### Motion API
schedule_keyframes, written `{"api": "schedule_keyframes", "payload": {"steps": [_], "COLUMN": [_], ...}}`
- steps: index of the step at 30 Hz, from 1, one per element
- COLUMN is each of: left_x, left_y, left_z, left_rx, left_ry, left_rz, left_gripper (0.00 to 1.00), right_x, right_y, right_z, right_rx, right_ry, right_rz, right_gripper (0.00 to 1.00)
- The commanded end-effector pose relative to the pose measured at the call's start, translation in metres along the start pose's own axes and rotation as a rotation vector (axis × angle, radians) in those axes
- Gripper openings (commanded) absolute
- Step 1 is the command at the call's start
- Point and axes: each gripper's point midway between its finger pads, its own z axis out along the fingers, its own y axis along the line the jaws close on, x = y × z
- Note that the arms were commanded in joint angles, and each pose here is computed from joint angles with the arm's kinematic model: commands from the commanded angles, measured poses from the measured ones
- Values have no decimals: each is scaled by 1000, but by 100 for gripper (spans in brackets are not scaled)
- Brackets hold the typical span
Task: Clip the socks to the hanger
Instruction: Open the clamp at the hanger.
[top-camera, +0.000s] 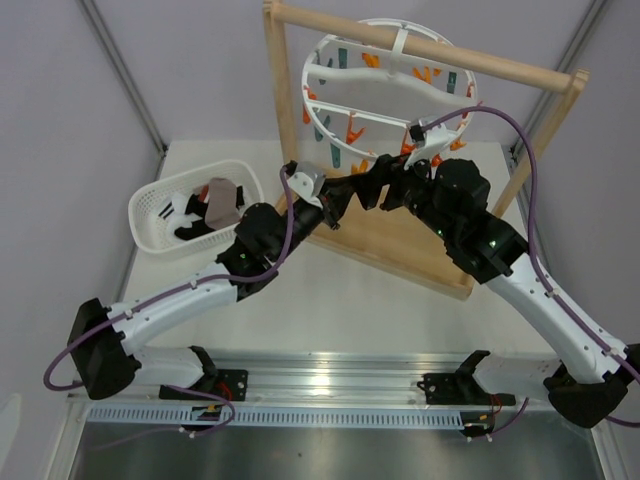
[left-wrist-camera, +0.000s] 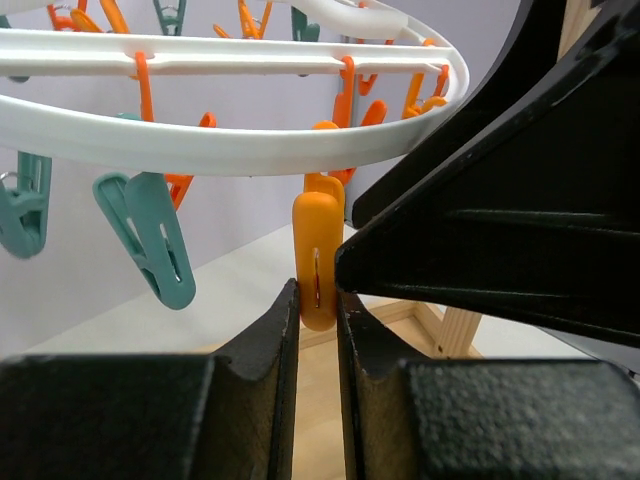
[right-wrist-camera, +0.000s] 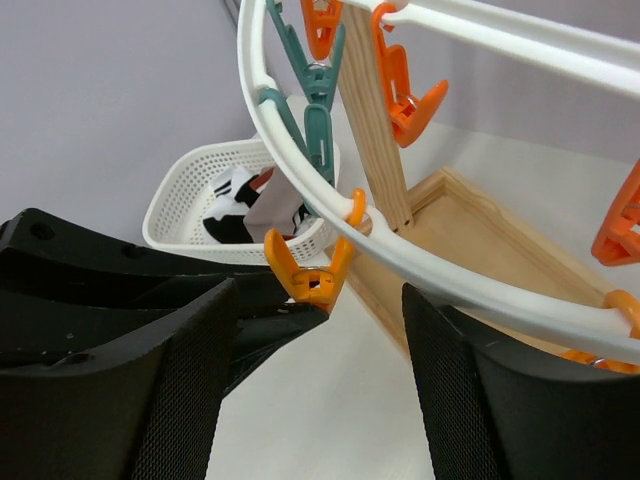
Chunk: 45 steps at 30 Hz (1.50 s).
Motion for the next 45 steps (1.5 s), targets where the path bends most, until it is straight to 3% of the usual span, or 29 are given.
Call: {"api": "schedule_keyframes", "payload": {"steps": [1, 25, 33, 41, 45], "left_x": [-40, -36, -32, -32, -29], "left_y": [-11, -18, -19, -19, -18], "left_z": [-4, -6, -7, -10, -12], "left_rx": [50, 79, 87, 88, 83], "left_ry": [-98, -53, -41, -36, -30], "left_rz": [-13, -38, -44, -44, -45], "left_gripper": [1, 1, 1, 1, 1], "right_x": [-27, -37, -31, -38, -37], "right_y": [0, 23, 13, 10, 9], "right_z": [-5, 11, 13, 13, 13], "right_rx": [4, -38, 7, 19, 24], "right_ry": [-119, -203, -220, -261, -260], "right_rz": [67, 131, 147, 161, 164], "right_gripper": [69, 66, 59, 42, 26]}}
